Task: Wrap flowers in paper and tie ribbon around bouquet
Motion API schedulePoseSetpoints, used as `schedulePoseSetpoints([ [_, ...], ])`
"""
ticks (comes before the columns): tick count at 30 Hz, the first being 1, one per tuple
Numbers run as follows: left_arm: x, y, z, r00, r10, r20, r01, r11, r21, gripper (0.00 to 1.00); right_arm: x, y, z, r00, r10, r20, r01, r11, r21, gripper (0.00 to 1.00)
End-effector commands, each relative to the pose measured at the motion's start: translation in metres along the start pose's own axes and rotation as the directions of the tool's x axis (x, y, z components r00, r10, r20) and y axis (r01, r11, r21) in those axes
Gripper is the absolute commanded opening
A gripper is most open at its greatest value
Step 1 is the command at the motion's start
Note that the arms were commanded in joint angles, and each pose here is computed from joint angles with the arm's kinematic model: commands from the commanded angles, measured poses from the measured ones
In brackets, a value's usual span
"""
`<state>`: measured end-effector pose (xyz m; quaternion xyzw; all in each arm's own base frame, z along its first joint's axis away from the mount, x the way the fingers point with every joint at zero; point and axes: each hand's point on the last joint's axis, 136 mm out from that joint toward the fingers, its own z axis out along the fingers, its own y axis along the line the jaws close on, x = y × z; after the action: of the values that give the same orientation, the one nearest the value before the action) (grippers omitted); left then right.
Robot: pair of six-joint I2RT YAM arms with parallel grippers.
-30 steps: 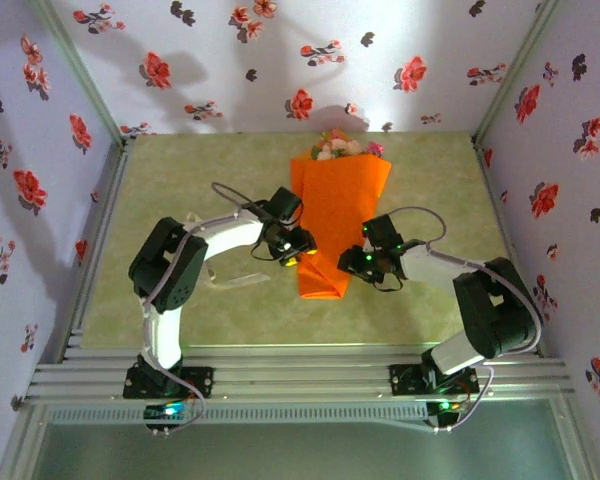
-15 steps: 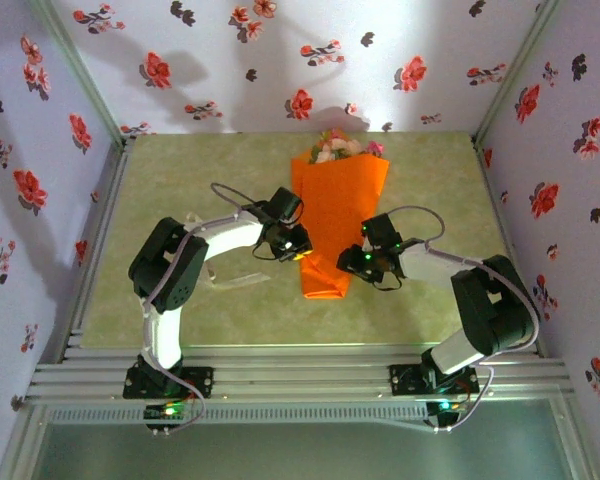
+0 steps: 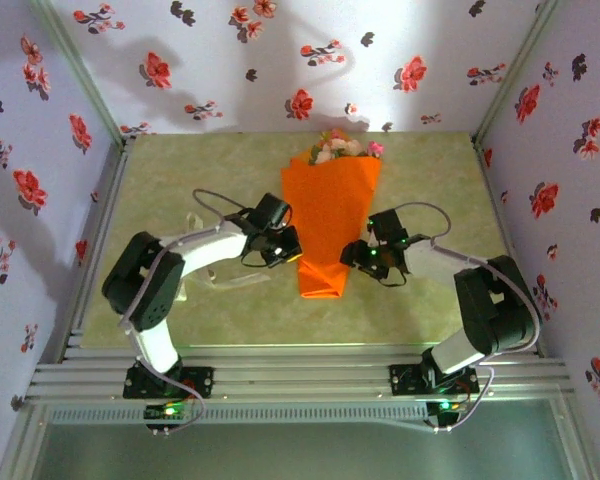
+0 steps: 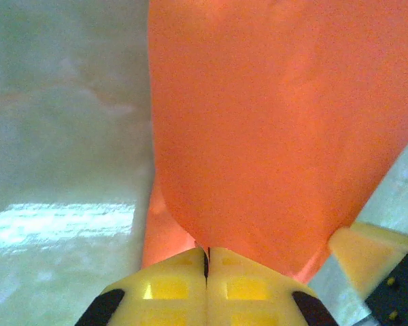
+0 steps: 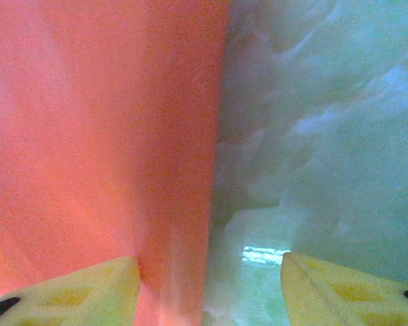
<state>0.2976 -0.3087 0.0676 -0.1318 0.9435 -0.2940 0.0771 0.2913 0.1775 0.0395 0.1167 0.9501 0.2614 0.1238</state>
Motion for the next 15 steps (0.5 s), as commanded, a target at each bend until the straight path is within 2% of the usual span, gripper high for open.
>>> schedulePoseSetpoints([
  [1, 0.003, 0.018, 0.004, 0.998, -0.065, 0.022, 0.065, 0.998, -0.009, 0.0, -0.016, 0.009, -0.01, 1.0, -0.023, 0.016, 0.023, 0.999, -0.038, 0.59],
  [8, 0.003, 0.065, 0.031, 0.986, -0.162, 0.035, 0.165, 0.982, -0.089, 0.0, -0.031, 0.031, 0.007, 1.0, -0.027, -0.006, 0.026, 0.983, -0.183, 0.6],
  [15, 0.004, 0.082, 0.038, 0.989, -0.146, 0.01, 0.146, 0.974, -0.176, 0.0, -0.041, 0.04, 0.023, 0.999, -0.033, -0.015, 0.028, 0.973, -0.23, 0.56],
])
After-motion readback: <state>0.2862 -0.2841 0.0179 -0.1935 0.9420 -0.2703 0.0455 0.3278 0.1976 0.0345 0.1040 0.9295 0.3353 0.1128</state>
